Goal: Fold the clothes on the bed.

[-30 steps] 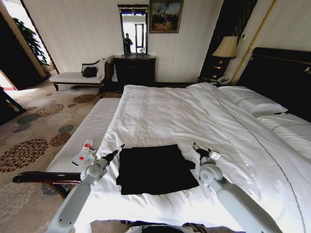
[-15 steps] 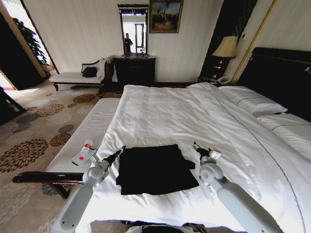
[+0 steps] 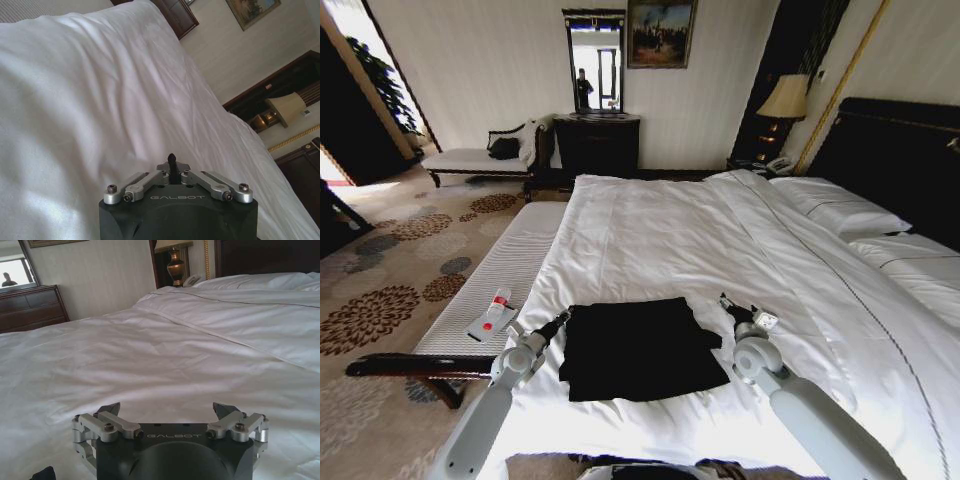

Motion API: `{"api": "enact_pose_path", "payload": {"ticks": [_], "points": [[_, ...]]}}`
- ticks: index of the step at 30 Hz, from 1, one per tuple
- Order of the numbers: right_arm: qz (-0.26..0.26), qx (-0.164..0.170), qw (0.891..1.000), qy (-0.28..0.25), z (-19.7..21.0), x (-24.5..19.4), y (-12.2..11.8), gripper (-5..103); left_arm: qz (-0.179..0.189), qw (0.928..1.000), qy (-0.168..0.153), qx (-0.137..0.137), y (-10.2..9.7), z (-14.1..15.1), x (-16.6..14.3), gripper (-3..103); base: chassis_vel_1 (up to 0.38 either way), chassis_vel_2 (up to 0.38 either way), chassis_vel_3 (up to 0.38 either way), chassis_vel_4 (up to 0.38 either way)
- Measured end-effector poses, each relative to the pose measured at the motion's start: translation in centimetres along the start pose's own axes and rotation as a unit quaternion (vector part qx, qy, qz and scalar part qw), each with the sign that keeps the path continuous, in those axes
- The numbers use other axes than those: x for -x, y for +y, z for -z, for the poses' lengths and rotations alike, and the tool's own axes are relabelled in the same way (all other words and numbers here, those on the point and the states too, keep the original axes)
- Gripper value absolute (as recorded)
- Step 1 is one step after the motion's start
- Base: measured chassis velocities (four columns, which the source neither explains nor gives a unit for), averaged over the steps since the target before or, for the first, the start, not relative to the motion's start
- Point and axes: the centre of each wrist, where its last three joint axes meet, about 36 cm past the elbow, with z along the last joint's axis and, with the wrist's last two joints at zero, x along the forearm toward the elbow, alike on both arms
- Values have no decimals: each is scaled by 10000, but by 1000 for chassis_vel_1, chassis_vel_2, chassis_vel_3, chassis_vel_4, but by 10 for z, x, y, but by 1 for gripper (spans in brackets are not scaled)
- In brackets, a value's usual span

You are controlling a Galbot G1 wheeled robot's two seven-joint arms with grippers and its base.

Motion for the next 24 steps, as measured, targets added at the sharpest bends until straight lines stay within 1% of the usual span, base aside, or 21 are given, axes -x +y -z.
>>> {"api": "enact_pose_path", "payload": {"ticks": [1,2,10,13,15,16,17,18,20,21,23,24], "points": [[-1,-1,10000,-2,0,0,0,100,3,10000,-6,2,0,0,0,3,0,0,0,0],[-1,0,10000,0,0,0,0,100,4,10000,-12,3,0,1,0,1,0,0,0,0],[-18,4,10000,3,-2,2,1,100,17,10000,-93,22,1,6,-2,0,0,0,0,0],[5,63,10000,-4,-4,8,2,100,15,9997,-229,35,1,16,-5,0,0,0,0,0],[172,184,9997,0,-4,11,4,100,-8,9996,-282,34,0,22,-7,0,0,0,0,0],[172,184,9997,0,-4,11,4,100,-8,9996,-282,34,0,22,-7,0,0,0,0,0],[343,273,9990,11,-3,13,5,100,-17,9995,-302,35,-1,24,-8,0,0,0,0,0],[588,395,9974,95,-1,16,6,100,-25,9995,-321,45,-2,26,-9,0,0,0,0,0],[823,566,9945,319,0,21,7,100,-21,9994,-328,56,-2,26,-10,0,0,0,0,0],[823,566,9945,319,0,21,7,100,-21,9994,-328,56,-2,26,-10,0,0,0,0,0],[1056,756,9897,605,2,26,9,100,-14,9994,-343,58,-2,25,-11,0,0,0,0,0],[1117,795,9882,681,2,27,9,100,-11,9994,-351,53,-2,24,-11,0,0,0,0,0]]}}
